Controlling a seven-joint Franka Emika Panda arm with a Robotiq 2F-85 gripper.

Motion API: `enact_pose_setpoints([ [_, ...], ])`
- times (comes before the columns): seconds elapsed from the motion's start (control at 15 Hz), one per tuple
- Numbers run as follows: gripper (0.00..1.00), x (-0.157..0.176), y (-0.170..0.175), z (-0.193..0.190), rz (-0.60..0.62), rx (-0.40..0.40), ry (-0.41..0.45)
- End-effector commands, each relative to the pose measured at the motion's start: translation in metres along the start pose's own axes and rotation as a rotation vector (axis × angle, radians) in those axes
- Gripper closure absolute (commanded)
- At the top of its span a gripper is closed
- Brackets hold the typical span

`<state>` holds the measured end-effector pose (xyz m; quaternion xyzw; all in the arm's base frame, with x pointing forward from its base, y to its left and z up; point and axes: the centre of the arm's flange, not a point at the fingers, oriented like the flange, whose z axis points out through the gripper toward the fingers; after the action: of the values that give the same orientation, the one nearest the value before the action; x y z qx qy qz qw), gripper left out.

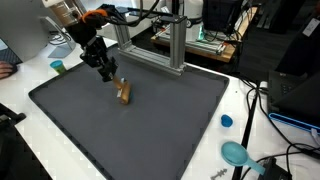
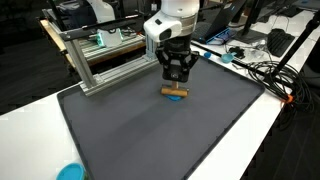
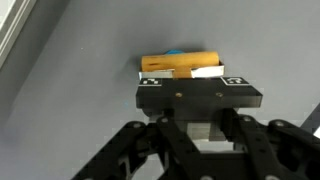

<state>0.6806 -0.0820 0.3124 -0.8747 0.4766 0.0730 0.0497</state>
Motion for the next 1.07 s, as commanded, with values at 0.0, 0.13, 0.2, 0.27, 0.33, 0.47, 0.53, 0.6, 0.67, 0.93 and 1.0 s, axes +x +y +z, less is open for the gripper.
enact_pose_setpoints([
  [0.0, 0.78, 0.014, -0.02, 0.033, 0.012, -0.048, -0.043],
  [0.13, 0.78, 0.019, -0.021, 0.041, 0.003, -0.068, -0.096],
  [0.2, 0.78, 0.022, -0.022, 0.045, 0.004, -0.074, -0.109],
  [0.27, 0.78, 0.024, -0.022, 0.048, 0.001, -0.076, -0.126],
  [0.33, 0.78, 0.026, -0.022, 0.05, -0.002, -0.077, -0.139],
  [0.47, 0.78, 0.03, -0.022, 0.054, 0.0, -0.075, -0.159],
  [0.53, 0.78, 0.031, -0.022, 0.055, 0.003, -0.073, -0.169],
  [0.6, 0.78, 0.032, -0.022, 0.057, 0.005, -0.074, -0.181],
  [0.67, 0.78, 0.032, -0.022, 0.058, 0.008, -0.074, -0.194],
  [0.93, 0.78, 0.024, -0.024, 0.066, 0.01, -0.092, -0.274],
  [1.0, 0.78, 0.012, -0.022, 0.062, -0.008, -0.096, -0.294],
])
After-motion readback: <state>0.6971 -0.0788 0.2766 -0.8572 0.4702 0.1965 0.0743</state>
